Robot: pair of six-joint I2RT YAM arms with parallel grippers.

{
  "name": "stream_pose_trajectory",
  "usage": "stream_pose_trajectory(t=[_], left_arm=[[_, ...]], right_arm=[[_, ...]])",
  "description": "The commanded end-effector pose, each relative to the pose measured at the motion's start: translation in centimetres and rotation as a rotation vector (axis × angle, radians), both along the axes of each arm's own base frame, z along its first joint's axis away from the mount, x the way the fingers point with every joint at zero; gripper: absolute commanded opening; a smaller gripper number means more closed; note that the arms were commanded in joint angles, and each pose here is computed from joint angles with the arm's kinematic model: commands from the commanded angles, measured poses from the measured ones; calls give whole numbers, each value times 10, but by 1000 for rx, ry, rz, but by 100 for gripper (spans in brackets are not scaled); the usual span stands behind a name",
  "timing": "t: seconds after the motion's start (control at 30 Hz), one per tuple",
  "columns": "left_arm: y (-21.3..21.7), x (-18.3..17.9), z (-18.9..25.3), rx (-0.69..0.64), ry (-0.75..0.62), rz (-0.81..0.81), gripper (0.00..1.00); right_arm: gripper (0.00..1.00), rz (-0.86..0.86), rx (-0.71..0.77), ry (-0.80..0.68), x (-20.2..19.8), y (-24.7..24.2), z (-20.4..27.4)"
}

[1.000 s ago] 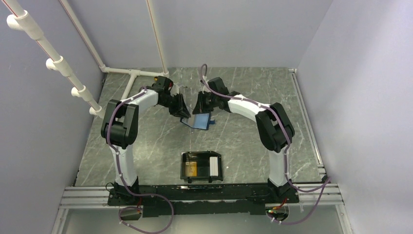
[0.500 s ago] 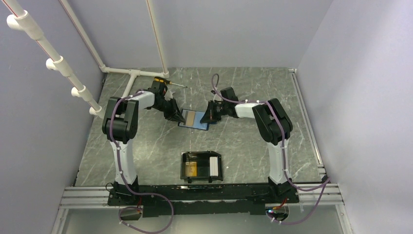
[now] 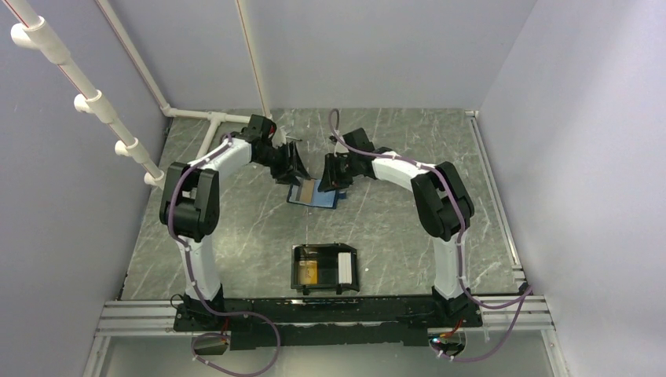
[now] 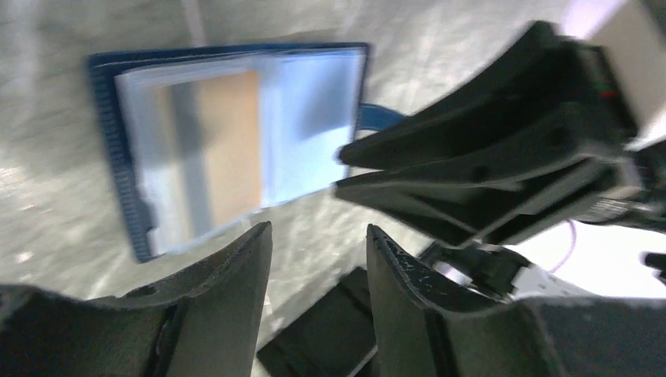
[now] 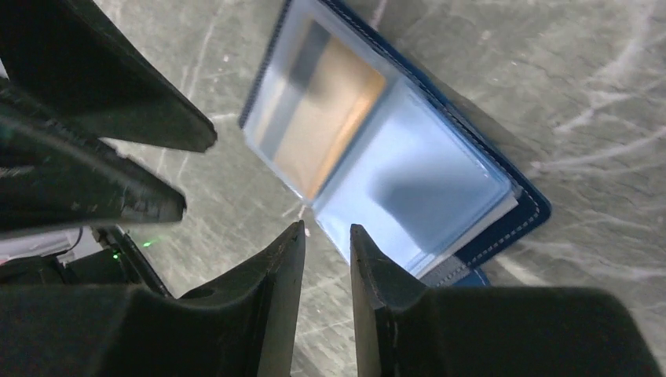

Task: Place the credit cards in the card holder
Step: Open the card holder at the center of the board.

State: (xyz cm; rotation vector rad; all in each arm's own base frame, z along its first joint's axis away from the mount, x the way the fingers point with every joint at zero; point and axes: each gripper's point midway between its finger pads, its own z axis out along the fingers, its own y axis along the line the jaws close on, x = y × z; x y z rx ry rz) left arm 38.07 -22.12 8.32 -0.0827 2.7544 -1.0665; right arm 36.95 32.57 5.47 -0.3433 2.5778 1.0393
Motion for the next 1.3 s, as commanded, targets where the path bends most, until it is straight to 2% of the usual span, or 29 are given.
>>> stream_pose_trajectory(t=[0.0,0.1,0.17,0.3,0.4,0.5,0.77,0.93,1.03,1.17,1.27], left_arm=[[-33,12,48,-242,-28,-16,52],[-33,14,24,-223,30,1,38],[-25,11,-7,-164,82,13,32],[-1,7,-46,-147,166,79,31],[18,1,-70,-50,192,101,31],[19,-1,-67,-49,187,100,32],[23,14,-16,-15,52,81,45],[32,23,15,48,-77,80,75],[30,23,1,39,-44,72,86],[25,16,-25,11,23,61,89],[23,11,-37,-1,58,62,86]], right_arm=[[31,12,75,-49,9,12,34],[27,2,94,-16,10,11,16],[19,-20,65,9,10,5,-7],[10,-51,12,53,5,-18,-46],[8,-81,-41,65,4,-38,-65],[7,-75,-105,49,5,-47,-71],[9,-63,-314,-57,13,-67,-48],[11,-2,-434,-147,19,-60,-25],[15,12,-462,-183,20,-54,-10],[21,25,-487,-227,14,-44,7],[27,29,-474,-238,5,-38,12]])
